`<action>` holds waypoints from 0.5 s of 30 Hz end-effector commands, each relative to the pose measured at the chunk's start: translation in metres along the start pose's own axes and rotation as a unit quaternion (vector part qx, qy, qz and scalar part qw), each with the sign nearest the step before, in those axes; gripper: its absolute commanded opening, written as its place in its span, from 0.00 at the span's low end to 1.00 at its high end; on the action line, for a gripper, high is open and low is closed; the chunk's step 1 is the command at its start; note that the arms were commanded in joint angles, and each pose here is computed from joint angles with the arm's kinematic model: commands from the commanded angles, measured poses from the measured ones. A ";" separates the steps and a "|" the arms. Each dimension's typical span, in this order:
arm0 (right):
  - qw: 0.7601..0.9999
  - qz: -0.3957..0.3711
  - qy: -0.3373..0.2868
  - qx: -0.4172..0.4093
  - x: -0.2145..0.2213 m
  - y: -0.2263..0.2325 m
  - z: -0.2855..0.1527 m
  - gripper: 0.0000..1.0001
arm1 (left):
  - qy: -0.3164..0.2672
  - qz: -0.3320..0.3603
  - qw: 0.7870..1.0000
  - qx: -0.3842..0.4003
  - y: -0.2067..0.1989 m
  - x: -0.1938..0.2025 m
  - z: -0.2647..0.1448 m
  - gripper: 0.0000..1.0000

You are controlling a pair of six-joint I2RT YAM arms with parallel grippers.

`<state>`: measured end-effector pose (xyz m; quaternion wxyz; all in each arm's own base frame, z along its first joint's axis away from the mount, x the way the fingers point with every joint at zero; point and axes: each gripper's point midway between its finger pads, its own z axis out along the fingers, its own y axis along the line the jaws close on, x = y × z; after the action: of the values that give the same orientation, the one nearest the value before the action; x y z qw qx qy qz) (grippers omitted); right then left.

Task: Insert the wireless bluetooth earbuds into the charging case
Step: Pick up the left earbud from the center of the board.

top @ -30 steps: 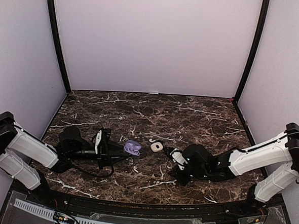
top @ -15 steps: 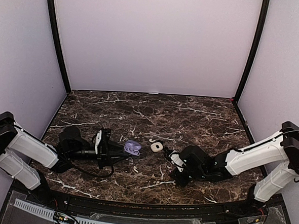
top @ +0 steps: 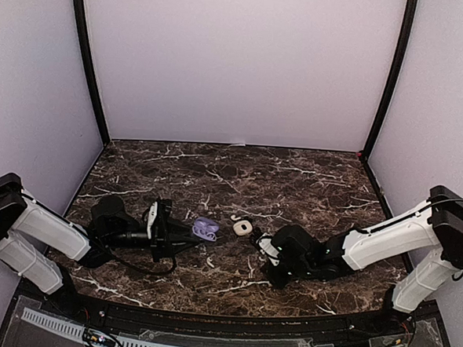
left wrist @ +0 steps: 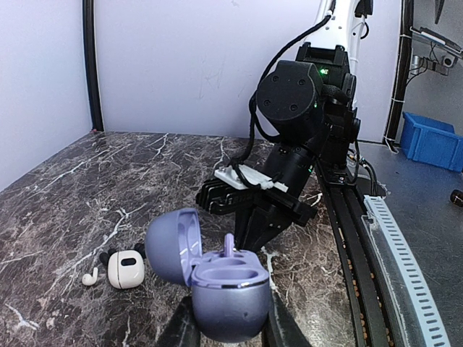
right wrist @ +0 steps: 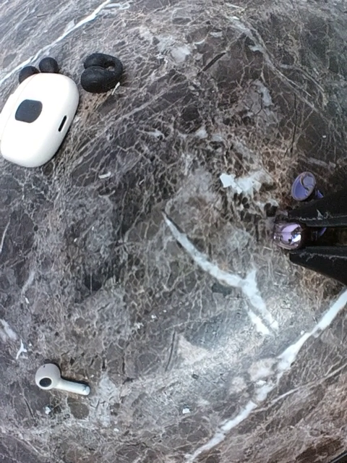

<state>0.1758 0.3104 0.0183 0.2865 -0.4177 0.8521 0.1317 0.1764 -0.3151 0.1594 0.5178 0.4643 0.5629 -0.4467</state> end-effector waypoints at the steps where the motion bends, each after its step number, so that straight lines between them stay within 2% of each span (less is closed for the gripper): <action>1: 1.000 0.002 -0.004 -0.005 -0.006 0.004 -0.009 0.00 | -0.015 0.017 1.000 -0.001 0.003 -0.012 0.001 0.02; 7: 0.998 0.029 -0.040 -0.029 -0.029 0.010 -0.034 0.00 | -0.014 0.018 1.000 0.000 0.003 -0.012 0.001 0.02; 15: 0.989 0.073 -0.028 -0.128 -0.058 0.040 -0.068 0.00 | -0.012 0.036 0.999 0.009 -0.001 -0.009 0.001 0.01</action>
<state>0.1639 0.3271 0.0826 0.2863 -0.3915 0.8485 0.2116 0.1761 -0.3151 0.1593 0.5219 0.4706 0.5576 -0.4418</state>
